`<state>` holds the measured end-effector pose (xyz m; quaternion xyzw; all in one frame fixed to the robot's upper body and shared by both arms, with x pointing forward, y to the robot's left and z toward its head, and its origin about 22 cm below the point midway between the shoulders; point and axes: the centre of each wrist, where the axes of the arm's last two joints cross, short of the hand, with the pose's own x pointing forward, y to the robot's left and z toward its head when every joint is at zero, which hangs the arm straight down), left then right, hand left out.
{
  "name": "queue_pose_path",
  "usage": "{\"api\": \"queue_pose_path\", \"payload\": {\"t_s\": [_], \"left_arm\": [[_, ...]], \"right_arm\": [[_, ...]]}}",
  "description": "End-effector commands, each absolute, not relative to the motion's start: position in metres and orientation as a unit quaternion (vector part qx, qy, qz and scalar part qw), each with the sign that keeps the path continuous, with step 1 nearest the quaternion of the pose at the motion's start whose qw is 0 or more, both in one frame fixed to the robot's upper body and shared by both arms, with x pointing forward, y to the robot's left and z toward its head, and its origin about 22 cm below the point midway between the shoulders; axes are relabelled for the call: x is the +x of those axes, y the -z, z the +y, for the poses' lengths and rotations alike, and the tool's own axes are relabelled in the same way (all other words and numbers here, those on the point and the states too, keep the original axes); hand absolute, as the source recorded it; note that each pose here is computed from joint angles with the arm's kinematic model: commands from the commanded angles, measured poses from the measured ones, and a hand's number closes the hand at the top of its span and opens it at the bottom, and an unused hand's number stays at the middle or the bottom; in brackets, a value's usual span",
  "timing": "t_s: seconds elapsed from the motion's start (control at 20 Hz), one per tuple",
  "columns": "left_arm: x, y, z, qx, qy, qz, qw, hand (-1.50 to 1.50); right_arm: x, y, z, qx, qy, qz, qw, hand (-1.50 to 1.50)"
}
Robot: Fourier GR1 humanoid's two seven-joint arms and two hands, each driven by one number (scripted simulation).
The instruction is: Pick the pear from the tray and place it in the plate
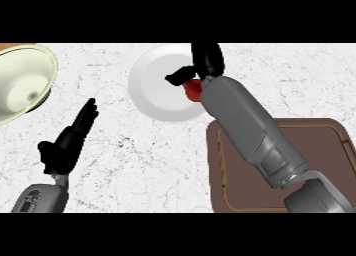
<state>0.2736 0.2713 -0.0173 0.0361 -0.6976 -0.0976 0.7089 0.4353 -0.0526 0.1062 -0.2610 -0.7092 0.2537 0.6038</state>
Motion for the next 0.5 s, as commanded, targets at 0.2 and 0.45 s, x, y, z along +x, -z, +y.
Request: {"api": "queue_pose_path", "payload": {"t_s": [0.2, 0.45], "left_arm": [[0.272, 0.021, 0.276, 0.043, 0.092, -0.7, 0.707, 0.0], [0.261, 0.022, 0.287, 0.062, 0.085, -0.689, 0.717, 0.0]], "right_arm": [[0.437, -0.105, -0.067, -0.188, -0.099, -0.751, 0.626, -1.5], [0.444, -0.092, -0.108, -0.109, -0.029, -0.766, 0.633, -1.5]]}}
